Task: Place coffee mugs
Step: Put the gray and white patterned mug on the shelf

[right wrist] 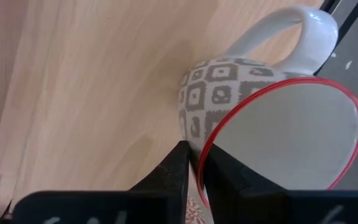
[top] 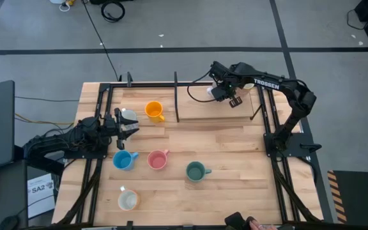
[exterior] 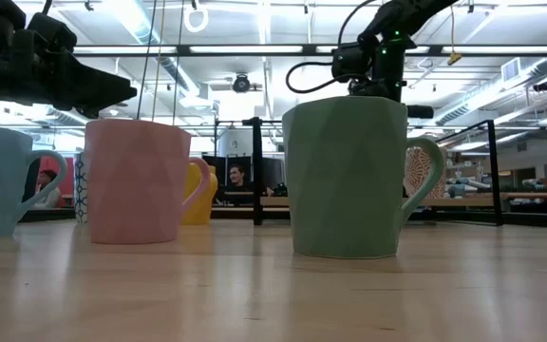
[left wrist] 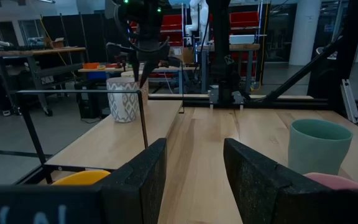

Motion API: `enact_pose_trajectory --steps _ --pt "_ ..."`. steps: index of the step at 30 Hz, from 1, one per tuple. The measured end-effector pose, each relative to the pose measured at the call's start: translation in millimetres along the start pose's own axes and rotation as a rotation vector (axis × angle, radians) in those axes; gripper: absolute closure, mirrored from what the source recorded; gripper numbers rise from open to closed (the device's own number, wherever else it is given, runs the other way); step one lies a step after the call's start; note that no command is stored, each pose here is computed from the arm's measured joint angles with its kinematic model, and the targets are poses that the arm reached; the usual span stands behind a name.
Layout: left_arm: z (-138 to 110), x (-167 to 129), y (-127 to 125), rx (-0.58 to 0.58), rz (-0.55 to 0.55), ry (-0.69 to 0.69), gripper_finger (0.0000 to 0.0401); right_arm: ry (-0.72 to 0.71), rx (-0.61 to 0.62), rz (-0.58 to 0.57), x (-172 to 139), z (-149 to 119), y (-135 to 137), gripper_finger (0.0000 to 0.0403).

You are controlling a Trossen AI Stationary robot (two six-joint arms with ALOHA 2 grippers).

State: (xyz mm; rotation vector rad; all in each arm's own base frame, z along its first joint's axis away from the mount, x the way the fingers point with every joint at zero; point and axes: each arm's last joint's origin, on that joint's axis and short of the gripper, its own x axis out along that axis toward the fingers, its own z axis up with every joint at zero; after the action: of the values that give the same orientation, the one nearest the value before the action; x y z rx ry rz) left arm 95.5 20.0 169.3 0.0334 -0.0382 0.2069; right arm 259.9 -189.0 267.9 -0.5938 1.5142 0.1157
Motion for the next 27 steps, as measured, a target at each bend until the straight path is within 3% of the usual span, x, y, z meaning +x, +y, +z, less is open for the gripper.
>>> enact_pose_trajectory --steps 13,27 --pt "0.0 0.0 0.0 0.0 0.0 0.0 0.0234 -0.001 0.001 -0.003 0.1 0.3 -0.1 0.0292" --pt "-0.1 0.0 0.0 0.0 0.0 0.001 0.0234 0.027 -0.06 -0.07 -4.5 20.1 7.1 0.0286"
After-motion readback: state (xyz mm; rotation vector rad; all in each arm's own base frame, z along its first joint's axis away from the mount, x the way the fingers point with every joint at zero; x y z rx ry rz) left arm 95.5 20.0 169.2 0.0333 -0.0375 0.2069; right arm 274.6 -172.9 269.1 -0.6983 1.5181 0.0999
